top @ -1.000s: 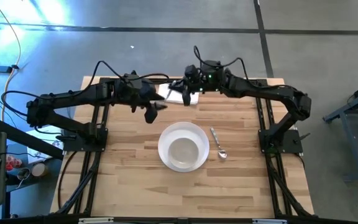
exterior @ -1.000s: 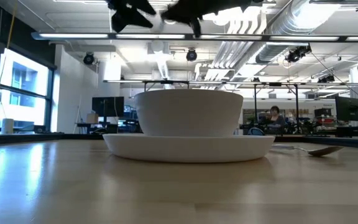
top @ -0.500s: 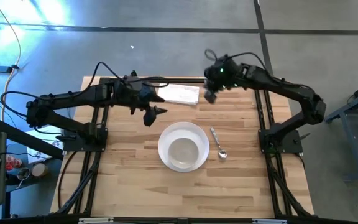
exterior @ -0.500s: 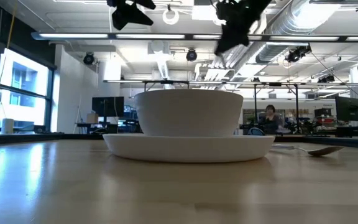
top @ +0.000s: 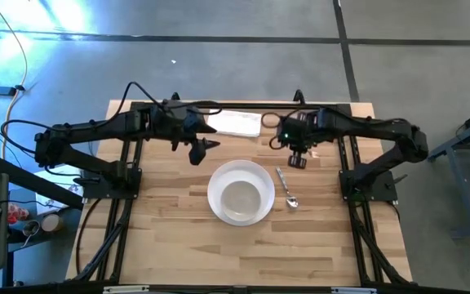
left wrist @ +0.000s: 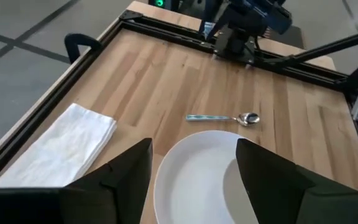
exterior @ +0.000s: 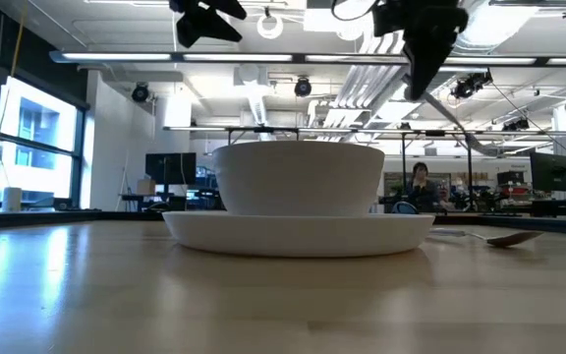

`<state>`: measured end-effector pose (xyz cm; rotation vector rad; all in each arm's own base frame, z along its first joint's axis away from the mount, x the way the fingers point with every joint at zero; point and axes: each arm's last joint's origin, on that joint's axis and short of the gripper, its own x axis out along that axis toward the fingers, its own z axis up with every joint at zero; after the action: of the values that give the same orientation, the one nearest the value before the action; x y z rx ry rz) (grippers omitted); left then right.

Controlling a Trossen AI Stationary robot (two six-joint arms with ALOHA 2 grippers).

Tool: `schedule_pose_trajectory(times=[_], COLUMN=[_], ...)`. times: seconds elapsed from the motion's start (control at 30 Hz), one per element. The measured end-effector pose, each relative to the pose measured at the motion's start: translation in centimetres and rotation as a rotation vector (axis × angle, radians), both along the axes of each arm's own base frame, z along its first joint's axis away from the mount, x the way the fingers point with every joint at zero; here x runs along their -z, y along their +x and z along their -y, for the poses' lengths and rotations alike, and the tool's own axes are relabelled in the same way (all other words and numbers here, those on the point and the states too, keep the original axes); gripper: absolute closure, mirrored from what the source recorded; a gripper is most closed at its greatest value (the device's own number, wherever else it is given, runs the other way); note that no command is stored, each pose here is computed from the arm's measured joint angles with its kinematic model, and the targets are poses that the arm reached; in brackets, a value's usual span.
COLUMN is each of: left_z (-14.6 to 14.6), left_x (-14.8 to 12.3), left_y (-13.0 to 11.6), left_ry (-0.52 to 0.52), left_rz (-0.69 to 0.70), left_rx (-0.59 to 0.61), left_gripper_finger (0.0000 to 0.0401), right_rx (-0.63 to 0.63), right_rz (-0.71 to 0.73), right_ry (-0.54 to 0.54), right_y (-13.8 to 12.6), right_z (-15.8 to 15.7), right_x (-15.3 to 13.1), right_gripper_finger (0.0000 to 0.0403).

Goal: Set table place
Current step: Put the blue fork to the right of the blue spoon

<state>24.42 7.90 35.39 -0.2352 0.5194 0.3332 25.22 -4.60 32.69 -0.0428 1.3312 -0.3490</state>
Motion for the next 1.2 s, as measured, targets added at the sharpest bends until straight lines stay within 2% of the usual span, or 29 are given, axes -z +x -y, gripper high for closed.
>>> schedule_pose_trajectory(times=[0.2, 0.43, 0.5, 0.57, 0.67, 0.7, 0.83, 0.9, 0.93, 1.03, 1.2], left_z=[0.0, 0.0, 0.0, 0.0, 0.0, 0.0, 0.0, 0.0, 0.0, 0.0, 0.0], left_x=[0.0, 0.0, 0.0, 0.0, 0.1, 0.1, 0.1, 0.1, 0.1, 0.1, 0.1], left_y=[0.0, 0.0, 0.0, 0.0, 0.0, 0.0, 0.0, 0.0, 0.0, 0.0, 0.0], left_ry=[0.000, -0.003, -0.003, -0.002, 0.007, 0.008, 0.003, 0.002, 0.002, 0.007, 0.008], left_rz=[0.000, 0.001, 0.001, -0.001, -0.009, -0.009, -0.007, -0.007, -0.006, -0.008, -0.008], left_rx=[0.000, -0.001, -0.001, 0.000, 0.007, 0.007, 0.004, 0.003, 0.003, 0.006, 0.007], left_gripper_finger=[0.0178, 0.0178, 0.0178, 0.0178, 0.0178, 0.0178, 0.0178, 0.0178, 0.0178, 0.0178, 0.0178], right_rx=[0.001, 0.302, 0.343, 0.317, 0.193, 0.187, 0.403, 0.439, 0.390, 0.115, -0.226], right_rz=[0.007, 0.101, 0.111, 0.113, 0.086, 0.075, 0.039, 0.069, 0.078, 0.066, -0.091], right_ry=[0.034, 0.164, 0.166, 0.136, 0.108, 0.111, 0.145, 0.133, 0.118, 0.071, -0.007], right_y=[0.1, 0.1, 0.1, 0.2, 0.2, 0.3, 0.1, 0.3, 0.5, 1.0, 1.3], right_z=[-1.7, -2.3, -2.5, -3.0, -3.6, -3.7, -3.2, -3.2, -3.6, -4.5, -4.4], right_x=[0.0, -0.1, -0.1, -0.1, -0.1, 0.0, 0.6, 0.6, 0.6, 0.5, 1.3], right_gripper_finger=[0.0398, 0.0398, 0.0398, 0.0398, 0.0398, 0.0398, 0.0398, 0.0398, 0.0398, 0.0398, 0.0398])
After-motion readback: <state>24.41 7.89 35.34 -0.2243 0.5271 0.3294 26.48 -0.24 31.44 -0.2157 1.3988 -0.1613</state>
